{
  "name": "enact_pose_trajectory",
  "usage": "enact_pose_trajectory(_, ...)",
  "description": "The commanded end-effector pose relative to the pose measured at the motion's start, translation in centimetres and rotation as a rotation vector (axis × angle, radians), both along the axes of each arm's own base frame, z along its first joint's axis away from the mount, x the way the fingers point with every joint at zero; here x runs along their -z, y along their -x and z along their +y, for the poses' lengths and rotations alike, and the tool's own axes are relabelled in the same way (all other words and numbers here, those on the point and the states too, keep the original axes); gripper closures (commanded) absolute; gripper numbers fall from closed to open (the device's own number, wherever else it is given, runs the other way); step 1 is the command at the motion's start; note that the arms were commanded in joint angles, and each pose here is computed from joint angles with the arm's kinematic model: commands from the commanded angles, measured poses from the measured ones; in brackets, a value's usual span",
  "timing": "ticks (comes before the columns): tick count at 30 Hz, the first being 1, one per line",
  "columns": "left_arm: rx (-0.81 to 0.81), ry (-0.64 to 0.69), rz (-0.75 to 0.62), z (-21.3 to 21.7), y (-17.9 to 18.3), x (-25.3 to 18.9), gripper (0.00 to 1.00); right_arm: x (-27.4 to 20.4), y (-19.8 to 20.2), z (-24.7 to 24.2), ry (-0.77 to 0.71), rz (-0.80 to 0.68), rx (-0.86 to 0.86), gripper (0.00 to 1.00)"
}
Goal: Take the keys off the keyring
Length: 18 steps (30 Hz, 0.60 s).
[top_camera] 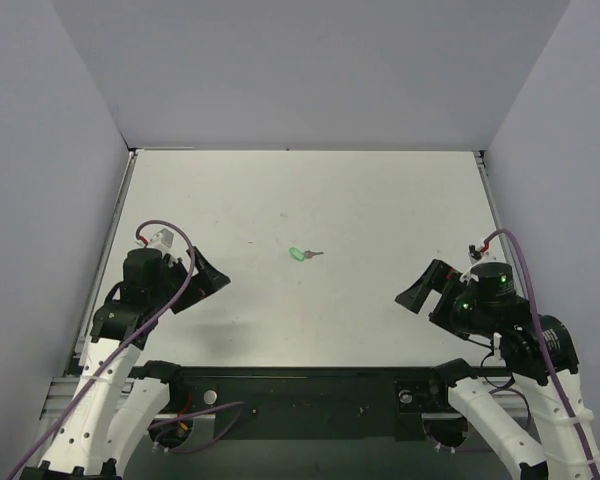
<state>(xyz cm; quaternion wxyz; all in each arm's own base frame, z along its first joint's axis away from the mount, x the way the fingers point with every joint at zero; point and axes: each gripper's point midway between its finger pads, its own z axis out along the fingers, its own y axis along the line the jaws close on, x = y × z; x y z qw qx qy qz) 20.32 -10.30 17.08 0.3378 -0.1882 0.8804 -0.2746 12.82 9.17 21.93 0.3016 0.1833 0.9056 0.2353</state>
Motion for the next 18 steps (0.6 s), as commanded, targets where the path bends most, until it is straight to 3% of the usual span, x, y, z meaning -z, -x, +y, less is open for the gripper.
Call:
enact_pose_trajectory(1, -0.002, -0.004, -0.019, -0.1, -0.9, -0.6, 0.0, -2.0, -0.6, 0.7, -0.007, -0.062, -0.058, 0.03)
enact_pose_trajectory(5, -0.025, 0.004, -0.056, 0.1, -1.1, -1.1, 0.0, -2.2, -0.5, 0.7, -0.007, -0.078, -0.068, 0.03)
enact_pose_trajectory(8, -0.14, -0.022, -0.011, 1.7, -0.8, -0.5, 0.02, -2.2, -0.3, 0.6, -0.003, -0.088, -0.075, 0.03)
enact_pose_trajectory(13, -0.128, -0.072, -0.071, 2.2, -1.7, -1.6, 0.02, -1.7, -0.1, 0.6, 0.003, -0.082, -0.088, 0.03)
enact_pose_trajectory(18, -0.124, 0.11, -0.171, 0.5, -2.8, -3.3, 0.02, -1.9, -0.1, 0.6, 0.013, -0.097, -0.109, 0.03)
